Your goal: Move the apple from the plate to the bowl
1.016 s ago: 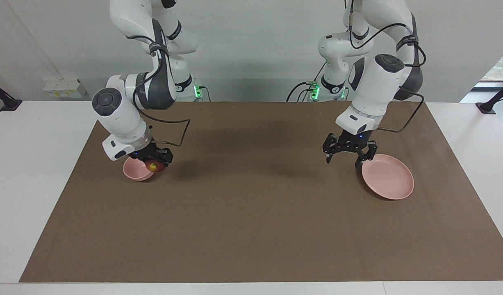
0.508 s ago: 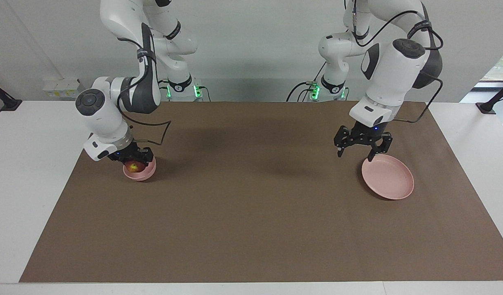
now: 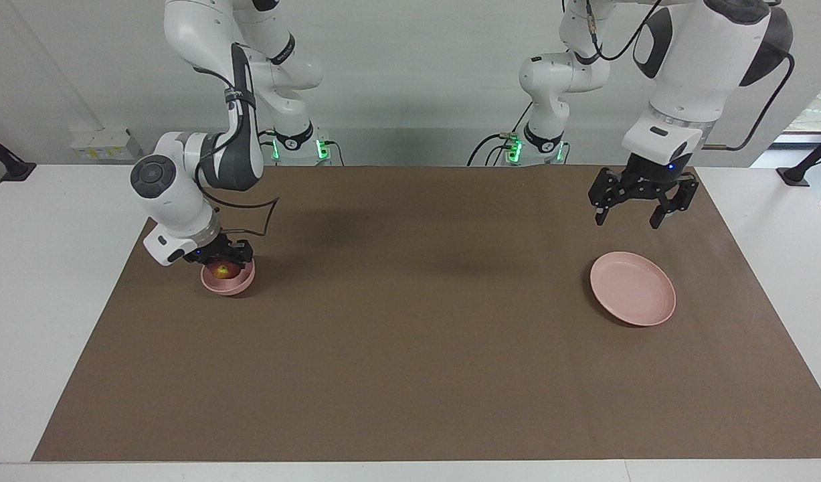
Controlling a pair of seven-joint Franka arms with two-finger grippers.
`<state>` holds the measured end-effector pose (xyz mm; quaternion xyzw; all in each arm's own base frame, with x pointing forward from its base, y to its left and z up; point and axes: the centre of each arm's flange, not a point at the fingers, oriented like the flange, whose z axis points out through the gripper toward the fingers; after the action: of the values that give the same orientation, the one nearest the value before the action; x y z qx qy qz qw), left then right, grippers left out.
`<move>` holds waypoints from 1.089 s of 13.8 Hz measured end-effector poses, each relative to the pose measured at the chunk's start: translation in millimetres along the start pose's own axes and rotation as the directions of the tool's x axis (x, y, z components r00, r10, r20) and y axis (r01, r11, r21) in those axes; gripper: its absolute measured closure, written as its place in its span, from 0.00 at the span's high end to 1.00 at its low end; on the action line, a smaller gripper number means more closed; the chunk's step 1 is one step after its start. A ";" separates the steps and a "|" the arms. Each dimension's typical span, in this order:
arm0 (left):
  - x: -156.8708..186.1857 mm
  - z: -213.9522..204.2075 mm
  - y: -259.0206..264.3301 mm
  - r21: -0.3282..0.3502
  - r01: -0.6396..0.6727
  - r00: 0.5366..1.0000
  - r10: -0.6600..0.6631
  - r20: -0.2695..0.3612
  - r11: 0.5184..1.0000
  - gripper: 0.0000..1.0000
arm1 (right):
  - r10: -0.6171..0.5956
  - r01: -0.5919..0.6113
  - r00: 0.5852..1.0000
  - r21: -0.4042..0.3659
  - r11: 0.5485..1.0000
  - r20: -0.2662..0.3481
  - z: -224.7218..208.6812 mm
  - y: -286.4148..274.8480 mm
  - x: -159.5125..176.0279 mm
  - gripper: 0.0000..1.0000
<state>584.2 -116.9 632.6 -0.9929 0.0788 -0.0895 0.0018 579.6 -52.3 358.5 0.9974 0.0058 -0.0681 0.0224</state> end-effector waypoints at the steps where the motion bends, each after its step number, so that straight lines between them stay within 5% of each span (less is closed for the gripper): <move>1: -3.6 -9.3 -0.6 0.004 0.002 1.000 -0.002 0.002 1.000 1.00 | 0.003 -0.003 1.000 0.000 1.000 -0.006 3.4 2.6 0.6 0.76; 8: -34.1 -42.5 -2.6 0.017 0.011 0.998 -0.012 0.069 1.000 1.00 | 0.007 -0.007 1.000 0.002 1.000 0.002 21.4 5.2 -0.5 0.75; 11: -38.9 -37.2 -8.7 0.014 0.023 0.993 -0.024 0.113 1.000 1.00 | 0.007 -0.007 1.000 0.002 1.000 -0.002 21.0 5.0 0.0 1.00; 15: -39.1 -36.9 -10.0 0.013 0.026 0.993 -0.027 0.115 1.000 1.00 | 0.012 -0.012 1.000 -0.001 1.000 -0.025 7.7 -0.1 5.0 1.00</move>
<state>541.3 -100.5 662.2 -0.9973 0.0649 -0.0327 0.0107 583.6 -52.5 350.2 0.9982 0.0001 -0.0553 0.0233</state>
